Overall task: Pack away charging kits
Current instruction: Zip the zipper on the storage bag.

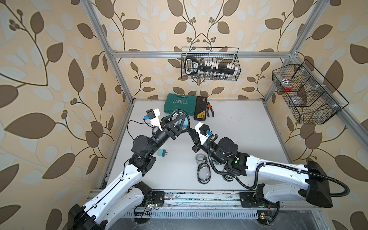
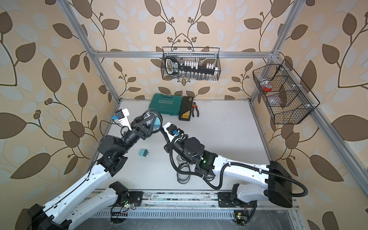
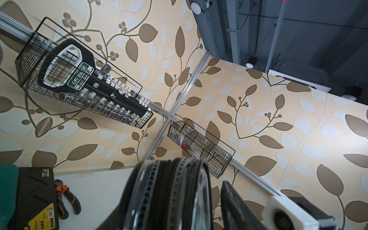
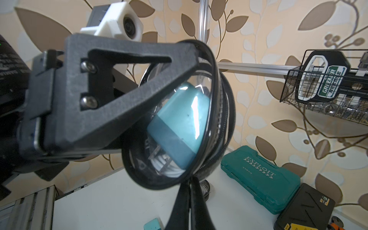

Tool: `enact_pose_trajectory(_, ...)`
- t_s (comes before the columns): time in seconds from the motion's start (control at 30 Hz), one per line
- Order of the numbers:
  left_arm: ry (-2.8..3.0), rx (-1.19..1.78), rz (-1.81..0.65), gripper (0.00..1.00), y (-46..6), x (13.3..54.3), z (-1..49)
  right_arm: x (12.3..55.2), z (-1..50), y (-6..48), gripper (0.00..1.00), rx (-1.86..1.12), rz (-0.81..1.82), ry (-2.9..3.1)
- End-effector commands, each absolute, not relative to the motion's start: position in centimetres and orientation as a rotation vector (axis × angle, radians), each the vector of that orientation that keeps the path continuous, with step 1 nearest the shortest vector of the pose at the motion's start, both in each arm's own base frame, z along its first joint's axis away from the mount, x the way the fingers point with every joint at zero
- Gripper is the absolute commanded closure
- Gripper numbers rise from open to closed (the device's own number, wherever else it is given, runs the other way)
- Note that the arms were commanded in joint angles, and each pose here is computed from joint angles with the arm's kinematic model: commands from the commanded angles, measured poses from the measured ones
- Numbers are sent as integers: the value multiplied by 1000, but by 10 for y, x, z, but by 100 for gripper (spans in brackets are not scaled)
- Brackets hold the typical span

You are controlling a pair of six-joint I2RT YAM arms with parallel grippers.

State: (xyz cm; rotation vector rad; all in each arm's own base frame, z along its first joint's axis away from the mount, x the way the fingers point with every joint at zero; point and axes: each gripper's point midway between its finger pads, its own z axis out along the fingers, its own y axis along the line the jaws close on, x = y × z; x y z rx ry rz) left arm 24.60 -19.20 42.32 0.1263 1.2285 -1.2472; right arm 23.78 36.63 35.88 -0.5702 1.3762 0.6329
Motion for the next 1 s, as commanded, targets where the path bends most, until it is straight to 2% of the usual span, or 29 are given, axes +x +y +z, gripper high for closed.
enact_pose_trajectory(0.0, 1160, 178, -1286, 42, -195, 233, 442, 236, 381, 369, 100, -538, 671, 1344)
enact_pose_trajectory(0.1, 1166, 176, -1290, 42, -195, 234, 440, 236, 384, 369, 100, -530, 680, 1343)
enact_pose_trajectory(0.2, 1166, 182, -1296, 50, -196, 233, 439, 238, 387, 368, 100, -518, 680, 1350)
enact_pose_trajectory(0.57, 1210, 206, -1281, 100, -202, 236, 442, 241, 389, 365, 100, -505, 671, 1366)
enact_pose_trajectory(0.77, 1246, 237, -1277, 100, -205, 233, 446, 265, 392, 336, 100, -443, 598, 1383)
enact_pose_trajectory(0.97, 1272, 208, -1242, 100, -201, 238, 439, 268, 406, 322, 100, -448, 544, 1353)
